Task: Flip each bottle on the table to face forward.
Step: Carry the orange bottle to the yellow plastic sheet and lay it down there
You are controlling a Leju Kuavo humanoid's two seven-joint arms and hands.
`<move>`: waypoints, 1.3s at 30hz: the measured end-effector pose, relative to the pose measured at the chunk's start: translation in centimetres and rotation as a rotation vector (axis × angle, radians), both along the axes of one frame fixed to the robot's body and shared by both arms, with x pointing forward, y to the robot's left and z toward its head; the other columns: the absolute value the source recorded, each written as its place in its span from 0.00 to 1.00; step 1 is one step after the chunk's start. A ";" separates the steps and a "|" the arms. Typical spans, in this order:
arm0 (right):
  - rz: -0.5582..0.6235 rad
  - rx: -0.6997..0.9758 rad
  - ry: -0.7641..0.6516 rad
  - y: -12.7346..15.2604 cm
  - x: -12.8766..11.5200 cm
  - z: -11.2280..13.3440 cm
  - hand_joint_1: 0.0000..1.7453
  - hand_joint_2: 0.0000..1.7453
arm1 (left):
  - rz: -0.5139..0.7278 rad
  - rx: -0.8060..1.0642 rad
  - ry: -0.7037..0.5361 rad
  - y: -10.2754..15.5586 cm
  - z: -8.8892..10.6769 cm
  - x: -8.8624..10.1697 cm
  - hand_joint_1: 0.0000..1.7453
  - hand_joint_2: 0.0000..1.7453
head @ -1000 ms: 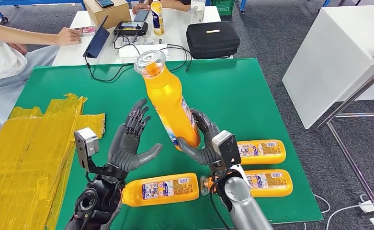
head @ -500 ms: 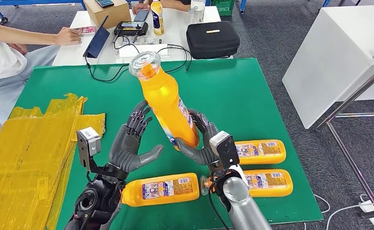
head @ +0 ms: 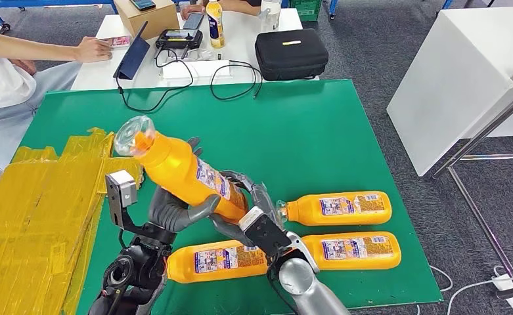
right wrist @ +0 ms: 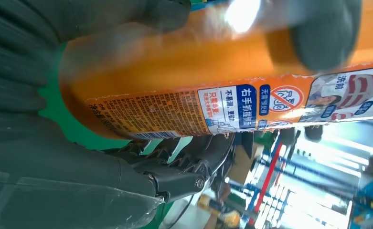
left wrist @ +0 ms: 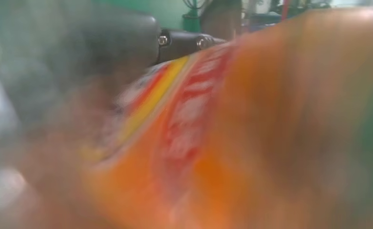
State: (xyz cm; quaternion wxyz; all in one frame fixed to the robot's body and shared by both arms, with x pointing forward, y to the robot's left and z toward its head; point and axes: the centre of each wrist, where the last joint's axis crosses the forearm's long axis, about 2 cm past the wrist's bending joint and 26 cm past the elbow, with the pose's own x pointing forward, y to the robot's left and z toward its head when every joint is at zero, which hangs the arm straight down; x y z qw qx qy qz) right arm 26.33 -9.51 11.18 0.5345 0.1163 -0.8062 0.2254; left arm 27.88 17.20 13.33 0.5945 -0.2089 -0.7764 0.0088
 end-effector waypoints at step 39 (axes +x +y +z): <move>-0.001 -0.079 -0.025 1.2 0.3 -0.5 1.00 1.00 | 0.137 -0.126 0.020 0.8 -1.0 -0.2 1.00 1.00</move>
